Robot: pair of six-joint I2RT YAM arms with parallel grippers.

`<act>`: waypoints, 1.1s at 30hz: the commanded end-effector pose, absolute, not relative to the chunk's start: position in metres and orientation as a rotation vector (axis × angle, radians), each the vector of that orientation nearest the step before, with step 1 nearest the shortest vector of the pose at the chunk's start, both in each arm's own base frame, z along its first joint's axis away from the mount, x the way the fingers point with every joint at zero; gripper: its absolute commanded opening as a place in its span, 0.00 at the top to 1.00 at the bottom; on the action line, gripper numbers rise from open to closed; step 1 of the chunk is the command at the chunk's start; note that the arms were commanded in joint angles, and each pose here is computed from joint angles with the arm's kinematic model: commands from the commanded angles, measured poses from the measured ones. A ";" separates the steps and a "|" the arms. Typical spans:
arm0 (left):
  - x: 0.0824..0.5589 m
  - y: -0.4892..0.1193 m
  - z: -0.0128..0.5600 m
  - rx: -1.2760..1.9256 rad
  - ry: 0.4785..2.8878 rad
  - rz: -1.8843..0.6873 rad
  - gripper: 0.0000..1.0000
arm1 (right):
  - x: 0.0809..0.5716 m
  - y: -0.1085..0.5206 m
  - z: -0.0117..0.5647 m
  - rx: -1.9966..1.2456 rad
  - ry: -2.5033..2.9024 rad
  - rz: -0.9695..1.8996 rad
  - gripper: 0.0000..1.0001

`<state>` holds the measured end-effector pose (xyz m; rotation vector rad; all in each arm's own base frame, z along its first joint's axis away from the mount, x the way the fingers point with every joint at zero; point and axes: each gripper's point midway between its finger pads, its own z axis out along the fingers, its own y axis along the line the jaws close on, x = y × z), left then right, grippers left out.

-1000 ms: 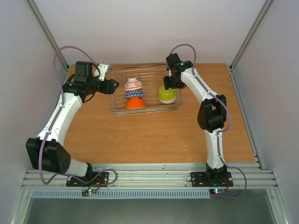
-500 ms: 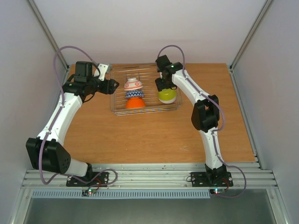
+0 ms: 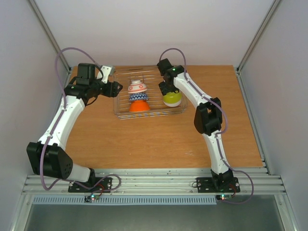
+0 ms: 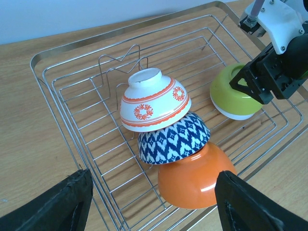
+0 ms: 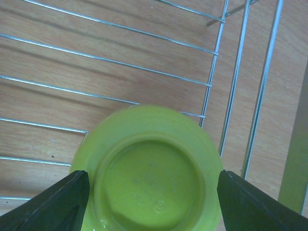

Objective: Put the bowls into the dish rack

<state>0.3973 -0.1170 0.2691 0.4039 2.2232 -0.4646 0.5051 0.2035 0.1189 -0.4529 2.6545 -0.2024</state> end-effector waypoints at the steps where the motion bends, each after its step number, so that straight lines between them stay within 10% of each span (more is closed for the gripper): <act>1: 0.403 -0.118 0.267 0.414 2.208 -0.455 0.29 | 0.507 0.200 0.110 -0.473 2.665 -0.263 0.25; 15: 0.403 -0.117 0.268 0.415 2.206 -0.450 0.29 | 0.495 0.210 0.094 -0.455 2.729 -0.151 0.31; 33: 0.403 -0.117 0.268 0.417 2.203 -0.450 0.29 | 0.501 0.201 0.114 -0.409 2.673 -0.211 0.77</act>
